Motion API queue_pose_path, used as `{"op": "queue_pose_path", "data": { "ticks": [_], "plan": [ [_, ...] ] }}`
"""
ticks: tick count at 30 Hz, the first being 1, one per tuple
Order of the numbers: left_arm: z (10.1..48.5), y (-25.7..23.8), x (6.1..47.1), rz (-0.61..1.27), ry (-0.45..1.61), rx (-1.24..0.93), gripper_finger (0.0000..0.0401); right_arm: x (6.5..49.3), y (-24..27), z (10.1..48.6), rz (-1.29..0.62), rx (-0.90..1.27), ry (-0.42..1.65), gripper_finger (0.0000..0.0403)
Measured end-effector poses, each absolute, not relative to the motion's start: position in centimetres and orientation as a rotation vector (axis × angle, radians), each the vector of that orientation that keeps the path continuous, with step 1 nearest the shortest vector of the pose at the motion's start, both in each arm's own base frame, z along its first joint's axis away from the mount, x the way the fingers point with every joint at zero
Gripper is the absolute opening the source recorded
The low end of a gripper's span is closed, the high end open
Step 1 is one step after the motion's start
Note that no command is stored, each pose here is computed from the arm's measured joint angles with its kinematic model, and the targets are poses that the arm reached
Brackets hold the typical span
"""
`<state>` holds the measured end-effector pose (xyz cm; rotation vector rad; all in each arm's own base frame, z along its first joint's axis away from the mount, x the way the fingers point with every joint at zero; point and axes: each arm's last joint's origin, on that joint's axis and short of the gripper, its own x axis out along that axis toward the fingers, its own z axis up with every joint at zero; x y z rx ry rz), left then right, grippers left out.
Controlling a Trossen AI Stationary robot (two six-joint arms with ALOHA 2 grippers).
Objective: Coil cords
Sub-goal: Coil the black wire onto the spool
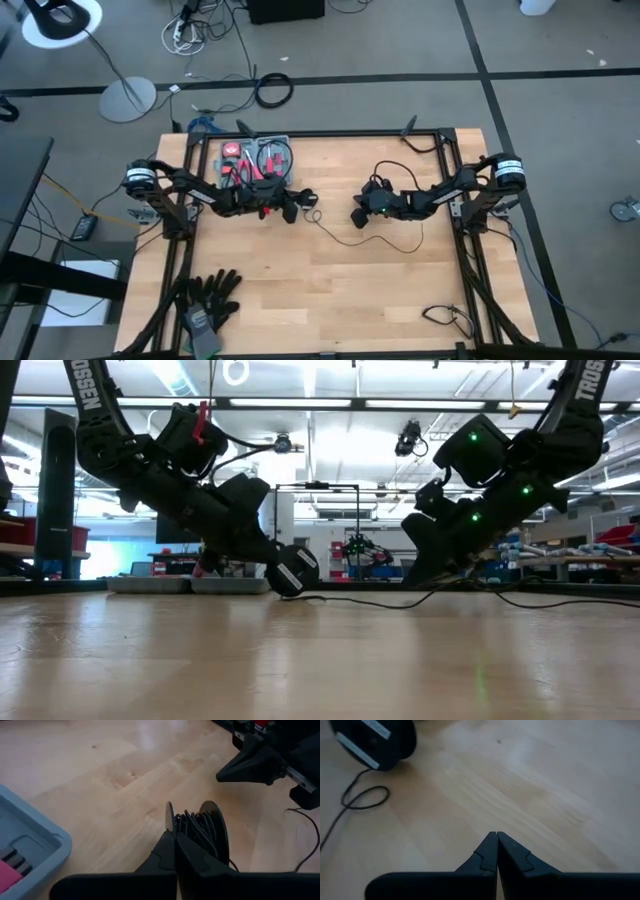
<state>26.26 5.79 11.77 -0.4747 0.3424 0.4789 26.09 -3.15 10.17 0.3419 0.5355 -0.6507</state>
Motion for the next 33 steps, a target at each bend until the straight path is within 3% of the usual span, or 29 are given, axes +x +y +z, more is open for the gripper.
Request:
{"op": "queue_pose_path", "data": {
  "ticks": [9, 17, 33],
  "plan": [
    [11.9, 5.9, 26.3, 0.491, 0.333, -0.436, 0.0000, 26.9, -2.2, 10.9, -0.431, 0.256, 0.507, 0.0006],
    [12.0, 5.9, 26.3, 0.499, 0.319, -0.432, 0.0000, 27.2, -1.9, 11.4, -0.406, 0.256, 0.463, 0.0011],
    [12.1, 6.0, 26.3, 0.529, 0.313, -0.424, 0.0000, 29.7, 0.9, 13.4, -0.317, -0.024, 0.451, 0.0086]
  ]
}}
